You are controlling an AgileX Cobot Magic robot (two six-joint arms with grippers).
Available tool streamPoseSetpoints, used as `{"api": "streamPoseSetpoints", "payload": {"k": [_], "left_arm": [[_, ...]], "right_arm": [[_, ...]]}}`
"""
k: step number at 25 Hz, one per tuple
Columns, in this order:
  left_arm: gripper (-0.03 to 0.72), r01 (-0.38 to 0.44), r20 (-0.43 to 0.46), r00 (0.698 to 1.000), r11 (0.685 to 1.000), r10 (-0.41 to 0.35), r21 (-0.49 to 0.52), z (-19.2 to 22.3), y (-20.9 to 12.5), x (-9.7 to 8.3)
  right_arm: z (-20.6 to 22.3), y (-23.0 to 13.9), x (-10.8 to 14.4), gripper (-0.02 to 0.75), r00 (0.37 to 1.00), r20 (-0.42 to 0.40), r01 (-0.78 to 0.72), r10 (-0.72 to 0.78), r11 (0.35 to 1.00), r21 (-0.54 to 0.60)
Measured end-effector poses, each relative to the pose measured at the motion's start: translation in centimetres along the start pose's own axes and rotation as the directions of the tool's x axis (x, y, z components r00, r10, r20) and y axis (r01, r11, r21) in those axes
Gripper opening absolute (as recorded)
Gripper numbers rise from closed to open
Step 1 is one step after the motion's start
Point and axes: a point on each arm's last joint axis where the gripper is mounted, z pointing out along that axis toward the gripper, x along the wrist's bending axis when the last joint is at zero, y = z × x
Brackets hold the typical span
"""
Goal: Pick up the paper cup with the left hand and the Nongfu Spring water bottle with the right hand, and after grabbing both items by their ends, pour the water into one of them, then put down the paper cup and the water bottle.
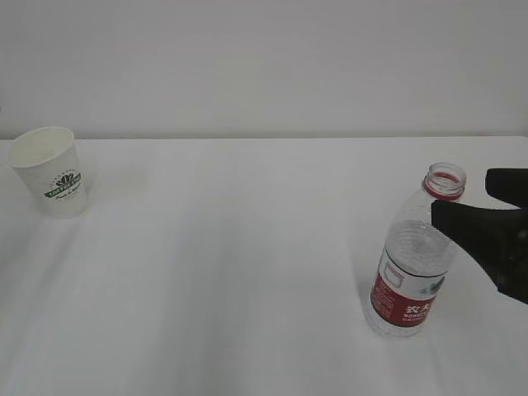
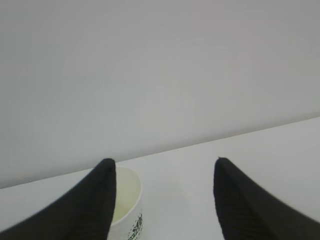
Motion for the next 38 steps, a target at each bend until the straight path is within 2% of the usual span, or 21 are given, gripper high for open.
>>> {"api": "streamPoseSetpoints", "payload": {"k": [11, 16, 38], "left_arm": [[0.451, 0.003, 0.006, 1.000, 1.000, -0.003, 0.027, 1.2, -0.9, 0.0], [0.451, 0.005, 0.012, 1.000, 1.000, -0.005, 0.008, 1.9, -1.2, -0.1], [0.451, 0.006, 0.015, 1.000, 0.999, -0.005, -0.042, 2.0, -0.8, -0.1]], "right_arm": [[1.6, -1.5, -0.3, 0.587, 1.000, -0.017, -0.024, 0.026, 0.995, 0.098], [2.1, -2.0, -0.3, 0.587, 0.999, -0.024, -0.029, 0.032, 0.991, 0.129], [2.2, -2.0, -0.3, 0.587, 0.999, -0.032, 0.003, 0.002, 0.991, 0.133]]}}
